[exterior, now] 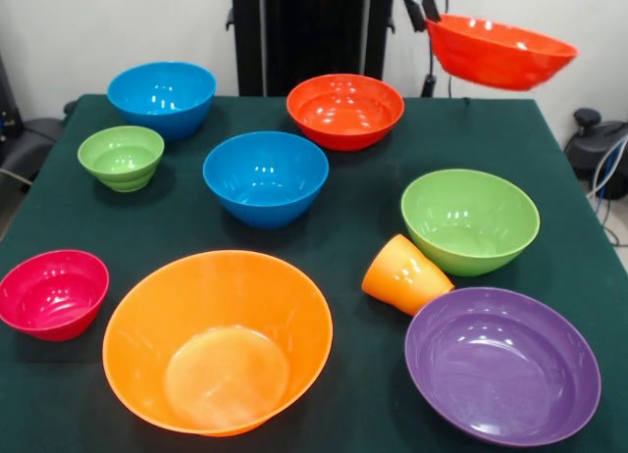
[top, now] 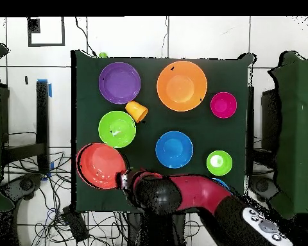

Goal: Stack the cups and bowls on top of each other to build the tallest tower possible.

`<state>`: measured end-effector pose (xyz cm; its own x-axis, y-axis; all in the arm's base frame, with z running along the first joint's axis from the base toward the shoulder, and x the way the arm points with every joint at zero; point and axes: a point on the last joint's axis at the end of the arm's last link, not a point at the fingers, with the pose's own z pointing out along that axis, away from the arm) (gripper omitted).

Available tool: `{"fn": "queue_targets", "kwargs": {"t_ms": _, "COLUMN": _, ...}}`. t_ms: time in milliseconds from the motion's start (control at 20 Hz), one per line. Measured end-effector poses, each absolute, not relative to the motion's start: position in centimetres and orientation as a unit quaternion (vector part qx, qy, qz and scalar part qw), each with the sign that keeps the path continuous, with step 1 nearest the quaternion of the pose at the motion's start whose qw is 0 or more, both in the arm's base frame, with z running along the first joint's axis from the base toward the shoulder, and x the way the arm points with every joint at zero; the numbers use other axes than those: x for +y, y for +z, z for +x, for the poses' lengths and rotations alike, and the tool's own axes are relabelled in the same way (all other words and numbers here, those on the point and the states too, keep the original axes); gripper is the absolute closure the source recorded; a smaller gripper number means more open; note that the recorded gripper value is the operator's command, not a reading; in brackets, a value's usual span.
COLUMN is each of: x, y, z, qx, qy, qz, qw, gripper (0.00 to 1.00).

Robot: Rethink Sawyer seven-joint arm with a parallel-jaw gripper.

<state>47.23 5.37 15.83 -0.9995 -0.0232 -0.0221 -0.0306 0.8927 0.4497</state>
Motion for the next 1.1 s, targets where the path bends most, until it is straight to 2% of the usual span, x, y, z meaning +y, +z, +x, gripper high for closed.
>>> {"fn": "queue_targets", "kwargs": {"t_ms": 150, "x": 3.5, "y": 16.5, "z": 47.8, "qx": 0.970, "qy": 0.243, "qz": -0.006, "qw": -0.009, "gripper": 1.00}}
{"fn": "queue_targets", "kwargs": {"t_ms": 350, "x": 0.6, "y": 17.4, "z": 48.8, "qx": 0.964, "qy": 0.257, "qz": -0.001, "qw": -0.071, "gripper": 1.00}}
{"fn": "queue_targets", "kwargs": {"t_ms": 650, "x": 0.8, "y": 17.7, "z": 51.7, "qx": 0.962, "qy": 0.235, "qz": -0.040, "qw": -0.135, "gripper": 1.00}}
{"fn": "queue_targets", "kwargs": {"t_ms": 900, "x": 3.1, "y": 18.1, "z": 54.3, "qx": 0.961, "qy": 0.212, "qz": -0.085, "qw": -0.156, "gripper": 1.00}}
{"fn": "queue_targets", "kwargs": {"t_ms": 1100, "x": 4.5, "y": 18.3, "z": 56.1, "qx": 0.962, "qy": 0.212, "qz": -0.094, "qw": -0.145, "gripper": 1.00}}
